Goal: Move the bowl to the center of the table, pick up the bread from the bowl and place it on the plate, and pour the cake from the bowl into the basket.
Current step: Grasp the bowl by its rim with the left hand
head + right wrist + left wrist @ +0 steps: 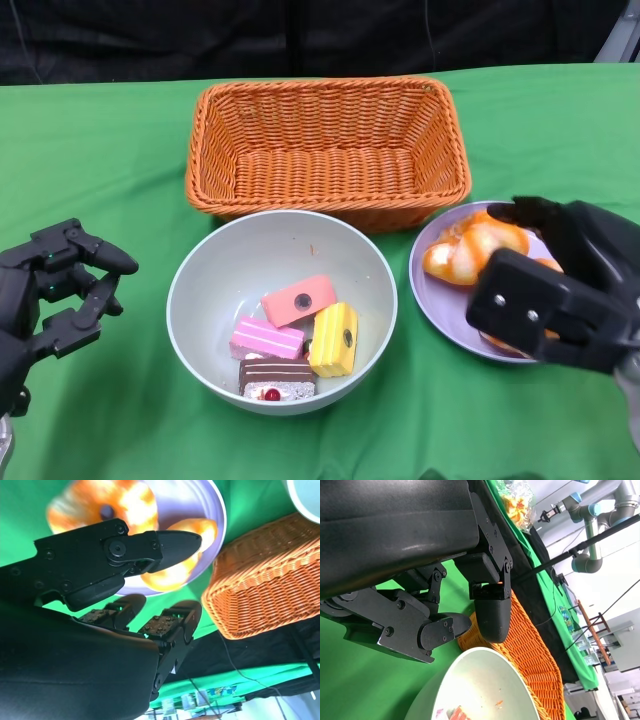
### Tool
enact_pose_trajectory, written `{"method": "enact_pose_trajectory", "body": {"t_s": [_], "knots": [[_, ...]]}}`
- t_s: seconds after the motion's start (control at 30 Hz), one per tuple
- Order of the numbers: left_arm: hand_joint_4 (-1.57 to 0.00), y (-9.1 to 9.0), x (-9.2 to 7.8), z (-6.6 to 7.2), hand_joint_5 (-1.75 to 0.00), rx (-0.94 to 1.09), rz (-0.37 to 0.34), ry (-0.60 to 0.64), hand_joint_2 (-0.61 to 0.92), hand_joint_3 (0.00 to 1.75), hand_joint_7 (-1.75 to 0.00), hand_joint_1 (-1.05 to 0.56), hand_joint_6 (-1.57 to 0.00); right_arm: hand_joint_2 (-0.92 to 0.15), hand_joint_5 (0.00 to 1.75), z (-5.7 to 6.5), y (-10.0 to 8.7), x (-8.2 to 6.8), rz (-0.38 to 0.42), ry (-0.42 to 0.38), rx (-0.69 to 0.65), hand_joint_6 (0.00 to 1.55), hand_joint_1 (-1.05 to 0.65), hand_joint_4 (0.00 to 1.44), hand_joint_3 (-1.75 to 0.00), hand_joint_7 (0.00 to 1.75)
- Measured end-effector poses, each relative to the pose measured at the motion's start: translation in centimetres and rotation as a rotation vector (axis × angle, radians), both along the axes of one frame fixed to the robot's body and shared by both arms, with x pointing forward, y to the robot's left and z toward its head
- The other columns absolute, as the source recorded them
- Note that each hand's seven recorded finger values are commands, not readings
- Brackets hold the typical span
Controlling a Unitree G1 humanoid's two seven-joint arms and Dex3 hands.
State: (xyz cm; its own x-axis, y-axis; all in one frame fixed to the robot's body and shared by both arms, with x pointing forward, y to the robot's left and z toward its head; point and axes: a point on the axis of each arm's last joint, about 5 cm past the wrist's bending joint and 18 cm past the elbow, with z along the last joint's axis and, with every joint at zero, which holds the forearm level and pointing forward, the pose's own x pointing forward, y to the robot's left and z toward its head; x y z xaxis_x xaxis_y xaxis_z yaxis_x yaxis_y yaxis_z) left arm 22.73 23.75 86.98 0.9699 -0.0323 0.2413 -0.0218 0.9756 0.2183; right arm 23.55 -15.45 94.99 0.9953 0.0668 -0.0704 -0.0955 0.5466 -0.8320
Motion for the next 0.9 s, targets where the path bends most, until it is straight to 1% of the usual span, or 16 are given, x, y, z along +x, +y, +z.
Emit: {"method": "enact_pose_trajectory", "body": {"t_s": [0.2,0.23,0.27,0.33,0.37,0.43,0.5,0.53,0.6,0.63,0.73,0.77,0.8,0.83,0.87,0.9], "knots": [[-0.84,0.1,0.0,-0.1,-1.46,0.002,0.002,0.000,0.72,0.75,-1.12,-0.02,-0.83,-0.92,0.08,0.2,-0.7,-1.1,-0.002,0.006,-0.002,0.69,-0.49,0.76,-0.15,0.03],[-0.84,0.1,0.0,-0.1,-1.45,0.002,0.002,-0.001,0.72,0.75,-1.12,-0.02,-0.82,-0.92,0.08,0.2,-0.7,-1.2,0.000,0.007,-0.002,0.70,-0.48,0.77,-0.15,0.03],[-0.84,0.0,0.1,-0.1,-1.44,0.001,-0.004,-0.004,0.72,0.74,-1.11,-0.03,-0.82,-0.92,0.09,0.3,-0.9,-1.6,-0.006,0.002,0.006,0.71,-0.46,0.78,-0.14,0.03],[-0.84,0.2,0.1,0.0,-1.43,0.001,0.005,-0.007,0.73,0.72,-1.10,-0.03,-0.82,-0.92,0.09,0.3,-1.2,-3.4,0.000,-0.020,0.035,0.72,-0.43,0.80,-0.13,0.04],[-0.84,0.4,0.0,0.0,-1.42,0.001,0.011,-0.005,0.73,0.71,-1.10,-0.04,-0.82,-0.92,0.08,0.2,-1.3,-4.1,0.007,-0.019,0.048,0.73,-0.43,0.80,-0.13,0.04],[-0.83,0.5,0.1,0.1,-1.41,0.002,0.013,-0.006,0.74,0.70,-1.09,-0.02,-0.82,-0.92,0.08,-0.1,-1.5,-5.4,0.008,-0.003,0.068,0.73,-0.43,0.81,-0.12,0.03],[-0.82,0.5,0.1,0.1,-1.40,0.003,0.011,-0.007,0.74,0.68,-1.07,-0.03,-0.83,-0.92,0.08,-0.1,-1.6,-6.4,0.012,0.000,0.088,0.73,-0.40,0.83,-0.10,0.03],[-0.82,0.5,0.2,0.1,-1.40,0.004,0.010,-0.007,0.75,0.66,-1.05,-0.04,-0.83,-0.91,0.09,-0.1,-1.6,-7.0,0.024,-0.010,0.127,0.77,-0.30,0.88,-0.07,0.04],[-0.82,0.6,0.2,0.1,-1.39,0.012,0.010,-0.004,0.77,0.61,-1.02,-0.05,-0.84,-0.92,0.10,-0.4,-1.3,-8.0,0.075,-0.064,0.261,0.81,-0.19,0.92,-0.04,0.05],[-0.82,0.6,0.2,0.1,-1.37,0.017,0.008,-0.003,0.80,0.57,-0.99,-0.05,-0.85,-0.92,0.12,-0.7,-1.1,-8.3,0.110,-0.091,0.333,0.85,-0.13,0.97,-0.07,0.07],[-0.83,0.6,0.1,0.1,-1.30,0.033,-0.008,-0.014,0.83,0.51,-0.91,-0.03,-0.87,-0.92,0.18,-1.5,-0.8,-8.5,0.216,-0.184,0.539,0.98,-0.09,1.07,-0.14,0.12],[-0.83,0.6,0.1,0.2,-1.26,0.041,-0.022,-0.020,0.83,0.49,-0.86,-0.03,-0.88,-0.91,0.29,-1.9,-0.8,-8.4,0.238,-0.211,0.600,1.03,-0.08,1.07,-0.20,0.15],[-0.81,0.7,0.1,0.3,-1.12,0.053,-0.043,-0.024,0.85,0.38,-0.70,-0.06,-0.88,-0.81,0.73,-2.3,-0.9,-8.4,0.252,-0.230,0.655,1.07,-0.04,0.94,-0.49,0.26],[-0.80,0.9,0.1,0.4,-1.02,0.069,-0.066,-0.025,0.88,0.28,-0.56,-0.09,-0.89,-0.70,0.97,-2.6,-0.9,-8.3,0.262,-0.241,0.703,1.03,-0.03,0.86,-0.72,0.42],[-0.76,1.1,0.1,0.5,-0.82,0.090,-0.094,-0.022,0.90,0.17,-0.38,-0.15,-0.88,-0.62,1.19,-2.8,-0.8,-8.1,0.277,-0.251,0.749,0.93,-0.02,0.80,-0.93,0.73],[-0.77,1.3,0.1,0.7,-0.65,0.116,-0.126,-0.018,0.91,0.12,-0.25,-0.20,-0.87,-0.59,1.30,-3.0,-0.7,-7.9,0.293,-0.259,0.794,0.85,-0.02,0.76,-1.01,0.93]]}}
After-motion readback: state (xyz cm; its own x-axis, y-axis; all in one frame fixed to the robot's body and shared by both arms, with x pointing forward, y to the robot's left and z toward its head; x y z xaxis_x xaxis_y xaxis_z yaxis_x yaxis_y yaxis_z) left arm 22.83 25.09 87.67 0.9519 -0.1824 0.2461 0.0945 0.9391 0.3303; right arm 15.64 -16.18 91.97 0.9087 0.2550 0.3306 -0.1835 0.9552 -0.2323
